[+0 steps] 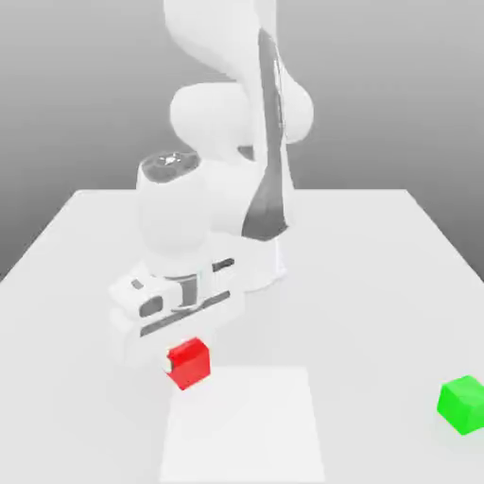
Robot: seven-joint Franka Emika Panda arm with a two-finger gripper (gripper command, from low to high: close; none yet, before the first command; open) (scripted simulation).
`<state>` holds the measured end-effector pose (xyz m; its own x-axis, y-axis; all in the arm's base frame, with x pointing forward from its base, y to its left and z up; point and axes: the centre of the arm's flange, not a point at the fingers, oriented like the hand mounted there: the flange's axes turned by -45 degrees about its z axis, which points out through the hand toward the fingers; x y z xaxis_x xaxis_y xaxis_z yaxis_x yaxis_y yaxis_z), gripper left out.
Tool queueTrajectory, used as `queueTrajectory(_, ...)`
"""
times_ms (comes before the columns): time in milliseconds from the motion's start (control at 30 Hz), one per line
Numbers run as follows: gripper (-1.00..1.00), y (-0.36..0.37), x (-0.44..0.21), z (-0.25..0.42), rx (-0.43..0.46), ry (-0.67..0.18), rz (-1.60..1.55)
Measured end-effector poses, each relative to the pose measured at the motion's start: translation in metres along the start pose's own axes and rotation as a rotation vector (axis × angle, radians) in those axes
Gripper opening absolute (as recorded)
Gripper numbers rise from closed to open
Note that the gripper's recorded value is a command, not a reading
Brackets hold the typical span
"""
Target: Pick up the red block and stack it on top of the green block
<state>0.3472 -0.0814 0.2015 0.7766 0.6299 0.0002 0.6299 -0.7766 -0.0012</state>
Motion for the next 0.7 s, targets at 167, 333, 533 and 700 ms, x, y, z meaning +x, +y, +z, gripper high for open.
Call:
queueTrajectory(167,-1.00,-0.056,0.114,-0.020,-0.019,-0.014,-0.232)
queueTrajectory(333,-1.00,-0.169,0.224,-0.034,-0.021,-0.012,-0.465)
queueTrajectory(533,-1.00,-0.275,0.279,-0.012,-0.002,-0.002,-0.612)
queueTrajectory(700,1.00,-0.279,0.279,0.013,-0.001,-0.002,-0.617)
